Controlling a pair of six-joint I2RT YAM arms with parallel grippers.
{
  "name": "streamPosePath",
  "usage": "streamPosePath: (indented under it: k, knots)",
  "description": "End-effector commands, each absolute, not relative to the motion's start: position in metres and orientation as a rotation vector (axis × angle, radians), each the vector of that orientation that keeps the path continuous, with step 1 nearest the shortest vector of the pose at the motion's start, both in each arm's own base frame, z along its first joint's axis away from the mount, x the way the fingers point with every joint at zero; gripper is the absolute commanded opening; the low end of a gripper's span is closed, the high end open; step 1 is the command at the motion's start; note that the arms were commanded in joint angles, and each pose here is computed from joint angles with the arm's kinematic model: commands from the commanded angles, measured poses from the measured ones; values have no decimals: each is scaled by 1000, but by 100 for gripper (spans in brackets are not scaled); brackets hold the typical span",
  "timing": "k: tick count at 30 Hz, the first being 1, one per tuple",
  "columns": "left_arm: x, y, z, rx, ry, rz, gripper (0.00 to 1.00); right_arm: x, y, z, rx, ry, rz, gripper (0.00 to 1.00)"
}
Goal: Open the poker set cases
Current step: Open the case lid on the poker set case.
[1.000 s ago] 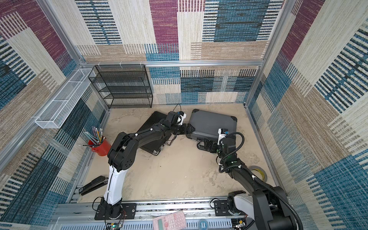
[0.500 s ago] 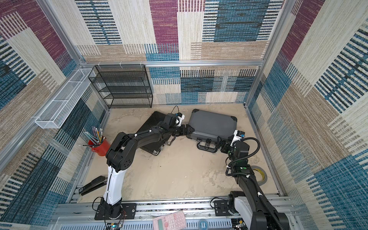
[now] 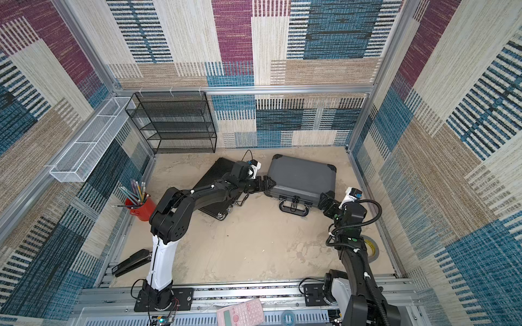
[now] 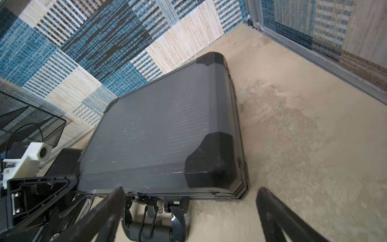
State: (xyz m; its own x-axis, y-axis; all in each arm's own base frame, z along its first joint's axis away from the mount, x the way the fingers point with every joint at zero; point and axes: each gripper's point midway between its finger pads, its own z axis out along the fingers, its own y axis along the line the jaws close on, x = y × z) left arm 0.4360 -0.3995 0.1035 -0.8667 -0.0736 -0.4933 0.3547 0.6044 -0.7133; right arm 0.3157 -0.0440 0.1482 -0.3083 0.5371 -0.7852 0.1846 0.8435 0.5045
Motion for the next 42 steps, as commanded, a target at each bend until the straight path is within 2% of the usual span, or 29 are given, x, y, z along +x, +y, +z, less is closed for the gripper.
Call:
streamPosePath:
  k: [1,24,42]
  knots:
    - [428,-410,115,277,2313,-1280,90,315,-47,145,565,1884,428,99]
    - [424,-422,156,285,2126,-1535,93,322,-43,146,563,1854,677,99]
    - [425,-409,154,268,2161,-1427,94,331,-32,170,533,1786,849,99]
